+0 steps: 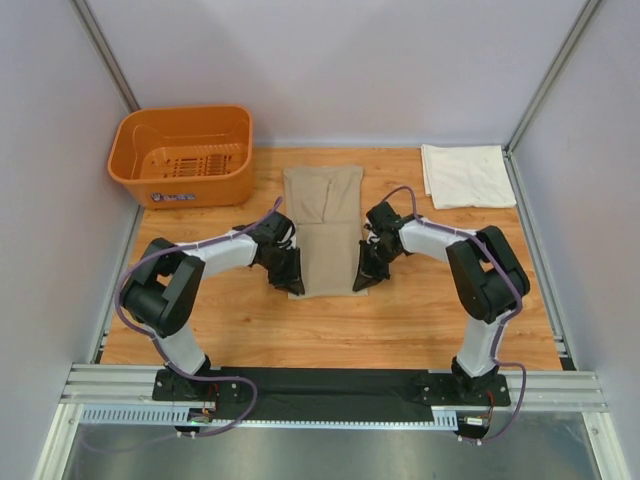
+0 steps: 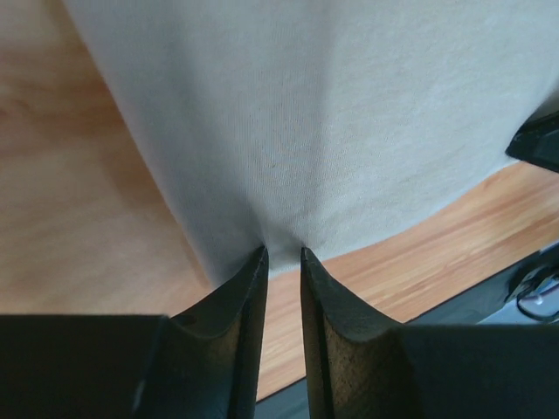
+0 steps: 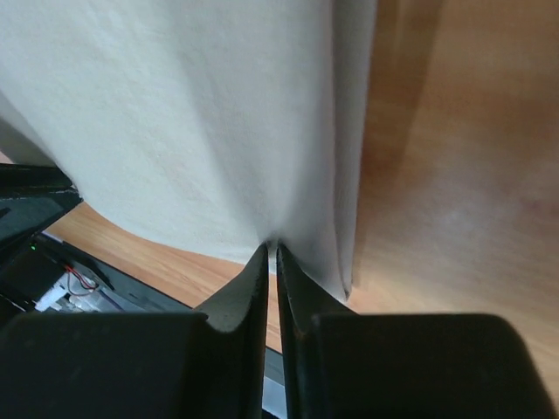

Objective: Fold and stack the t-shirts
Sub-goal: Fold the tshirt

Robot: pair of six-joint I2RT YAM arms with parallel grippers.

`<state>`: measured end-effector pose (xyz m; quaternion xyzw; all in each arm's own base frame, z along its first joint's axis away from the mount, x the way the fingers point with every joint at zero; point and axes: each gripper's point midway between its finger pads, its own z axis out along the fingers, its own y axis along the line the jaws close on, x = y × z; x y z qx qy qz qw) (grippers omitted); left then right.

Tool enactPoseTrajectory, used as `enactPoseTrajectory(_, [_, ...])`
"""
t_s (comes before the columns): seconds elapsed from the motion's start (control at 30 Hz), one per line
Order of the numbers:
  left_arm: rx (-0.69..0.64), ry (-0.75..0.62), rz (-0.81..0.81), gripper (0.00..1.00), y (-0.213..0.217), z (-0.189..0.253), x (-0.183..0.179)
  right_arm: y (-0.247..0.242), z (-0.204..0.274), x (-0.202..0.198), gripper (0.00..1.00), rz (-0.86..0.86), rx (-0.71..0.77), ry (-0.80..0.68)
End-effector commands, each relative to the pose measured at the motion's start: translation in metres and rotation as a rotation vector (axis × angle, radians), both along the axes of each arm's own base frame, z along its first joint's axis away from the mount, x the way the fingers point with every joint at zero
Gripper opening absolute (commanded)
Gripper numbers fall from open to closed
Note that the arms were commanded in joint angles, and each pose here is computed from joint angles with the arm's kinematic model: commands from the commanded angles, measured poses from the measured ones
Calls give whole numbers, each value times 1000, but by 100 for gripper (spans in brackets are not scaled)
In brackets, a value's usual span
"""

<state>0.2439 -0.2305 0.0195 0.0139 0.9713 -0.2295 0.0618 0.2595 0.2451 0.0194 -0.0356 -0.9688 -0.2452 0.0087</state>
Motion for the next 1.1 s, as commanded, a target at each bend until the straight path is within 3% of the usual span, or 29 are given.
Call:
enactPoseTrajectory(0.0, [59, 59, -53, 29, 5, -12, -44, -12, 4, -17, 9, -10, -6, -26])
enactPoseTrajectory(0.13, [26, 57, -86, 31, 6, 5, -75, -32, 0, -71, 10, -47, 0, 52])
enactPoseTrajectory(0.2, [9, 67, -92, 35, 10, 15, -88, -34, 19, -85, 11, -54, 32, 24])
enactPoseTrajectory(0.27, [-58, -6, -102, 39, 6, 46, -87, -37, 40, -92, 12, -54, 64, -37])
enactPoseTrajectory(0.3, [-47, -15, -97, 44, 10, 55, -89, -40, 46, -91, 21, -60, 61, -52])
enactPoseTrajectory(0.4, [-65, -122, -72, 47, 9, 91, -67, -35, 72, -58, 34, -76, 92, -154])
enactPoseTrajectory(0.47, [-91, -165, -41, 47, 5, 105, -43, -23, 94, -22, 34, -54, 117, -228])
enactPoseTrajectory(0.5, [-100, -191, -29, 47, 2, 107, -31, -22, 79, -13, 34, -49, 87, -166])
enactPoseTrajectory(0.57, [-94, -185, 11, 45, 3, 102, -3, -11, 85, 11, 33, -18, 102, -184])
enactPoseTrajectory(0.67, [-99, -204, 51, 28, 2, 90, 39, 10, 82, 49, 18, -8, 139, -185])
enactPoseTrajectory(0.7, [-102, -209, 60, 21, 2, 87, 50, 18, 93, 67, 8, -11, 171, -214])
enactPoseTrajectory(0.73, [-82, -178, 57, 19, 3, 73, 56, 24, 79, 71, 6, -8, 189, -162])
enactPoseTrajectory(0.83, [-70, -193, 52, 15, -2, 72, 84, 32, 70, 92, 5, -15, 217, -145])
enactPoseTrajectory(1.07, [-1, -185, 85, 15, 7, 47, 111, 19, 29, 112, 4, -67, 210, -90])
